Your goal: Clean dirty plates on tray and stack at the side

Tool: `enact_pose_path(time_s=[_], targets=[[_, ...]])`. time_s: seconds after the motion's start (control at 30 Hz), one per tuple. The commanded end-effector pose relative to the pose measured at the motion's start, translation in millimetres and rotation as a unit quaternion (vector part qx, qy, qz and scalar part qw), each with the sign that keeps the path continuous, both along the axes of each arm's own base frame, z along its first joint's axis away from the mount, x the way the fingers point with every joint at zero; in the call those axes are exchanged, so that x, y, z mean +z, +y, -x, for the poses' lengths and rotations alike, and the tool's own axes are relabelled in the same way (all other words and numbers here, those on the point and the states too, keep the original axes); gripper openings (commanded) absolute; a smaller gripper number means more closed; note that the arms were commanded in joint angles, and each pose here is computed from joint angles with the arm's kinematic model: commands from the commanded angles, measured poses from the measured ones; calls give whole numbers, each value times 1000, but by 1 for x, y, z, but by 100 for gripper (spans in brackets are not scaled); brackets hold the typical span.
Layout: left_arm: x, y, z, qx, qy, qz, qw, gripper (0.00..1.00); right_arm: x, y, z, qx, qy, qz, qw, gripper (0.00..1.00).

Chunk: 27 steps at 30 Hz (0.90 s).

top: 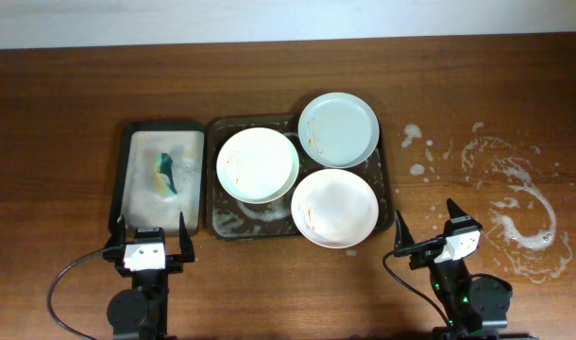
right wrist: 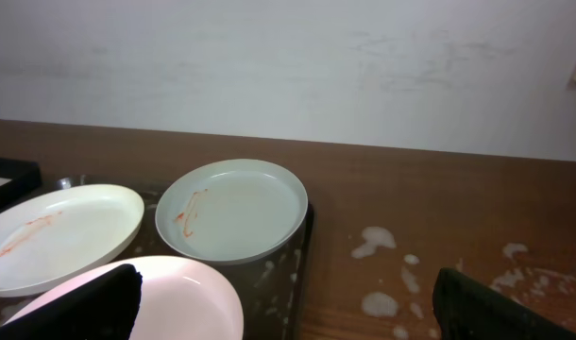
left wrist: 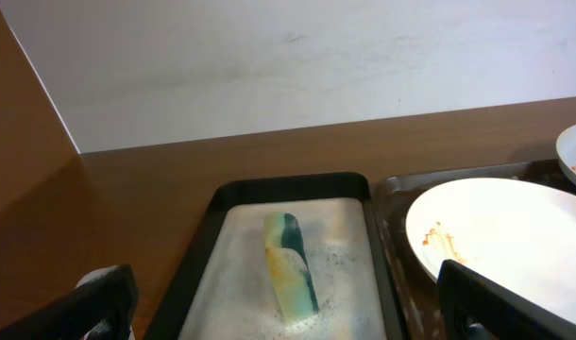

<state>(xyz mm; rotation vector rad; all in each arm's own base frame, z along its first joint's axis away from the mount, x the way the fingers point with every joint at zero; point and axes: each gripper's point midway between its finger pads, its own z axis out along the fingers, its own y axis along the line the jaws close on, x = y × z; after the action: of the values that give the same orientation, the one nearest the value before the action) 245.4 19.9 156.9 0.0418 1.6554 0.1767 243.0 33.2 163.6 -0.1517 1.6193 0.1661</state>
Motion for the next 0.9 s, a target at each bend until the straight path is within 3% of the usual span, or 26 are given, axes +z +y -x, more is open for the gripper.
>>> enact_pose_path(time_s=[0.0,0.6,0.87], targets=[[-1,-3,0,-8,0,-8,1000,99,-3,4,1,9,3,-1,1000,98],[-1,-3,0,-8,0,-8,1000,99,2,5,1,14,-7,-1,1000,98],[-1,-3,0,-8,0,-8,1000,99,48,46,19,141,-102,7,985,98]])
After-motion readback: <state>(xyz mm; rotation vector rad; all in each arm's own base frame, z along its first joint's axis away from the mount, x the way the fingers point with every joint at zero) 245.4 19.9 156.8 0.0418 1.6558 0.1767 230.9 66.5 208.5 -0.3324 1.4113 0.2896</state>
